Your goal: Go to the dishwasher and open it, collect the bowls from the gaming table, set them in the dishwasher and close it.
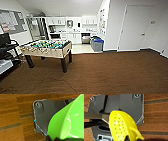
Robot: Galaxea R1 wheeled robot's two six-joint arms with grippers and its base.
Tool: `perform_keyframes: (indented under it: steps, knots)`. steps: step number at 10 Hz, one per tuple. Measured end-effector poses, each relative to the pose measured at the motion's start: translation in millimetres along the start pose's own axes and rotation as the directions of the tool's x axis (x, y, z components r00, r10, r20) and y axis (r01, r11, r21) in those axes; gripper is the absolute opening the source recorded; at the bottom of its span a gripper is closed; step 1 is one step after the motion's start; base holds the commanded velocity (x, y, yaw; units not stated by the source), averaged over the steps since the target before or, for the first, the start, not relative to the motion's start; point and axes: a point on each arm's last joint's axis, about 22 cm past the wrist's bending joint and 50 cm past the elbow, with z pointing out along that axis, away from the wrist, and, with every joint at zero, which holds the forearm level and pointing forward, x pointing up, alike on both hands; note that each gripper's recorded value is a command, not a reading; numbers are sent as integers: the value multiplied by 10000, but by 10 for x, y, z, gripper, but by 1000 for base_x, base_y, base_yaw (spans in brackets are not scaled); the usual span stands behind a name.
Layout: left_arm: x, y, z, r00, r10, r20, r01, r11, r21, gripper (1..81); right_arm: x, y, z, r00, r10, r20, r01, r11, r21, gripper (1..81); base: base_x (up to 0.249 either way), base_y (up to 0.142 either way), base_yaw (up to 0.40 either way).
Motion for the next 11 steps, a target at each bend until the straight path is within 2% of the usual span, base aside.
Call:
perform_keyframes:
  steps: [4, 11]
  knots:
    - [3, 58, 16, 10000, -4, -2, 4, 10000, -79, 10, -23, 38, -12, 10000, 2, 47, -2, 10000, -49, 10, 115, 0, 0]
    - [-6, 51, 14, 10000, -7, 13, 7, 10000, -63, 10, -25, 23, -8, 10000, -77, 57, 77, 10000, -34, 10, 129, 0, 0]
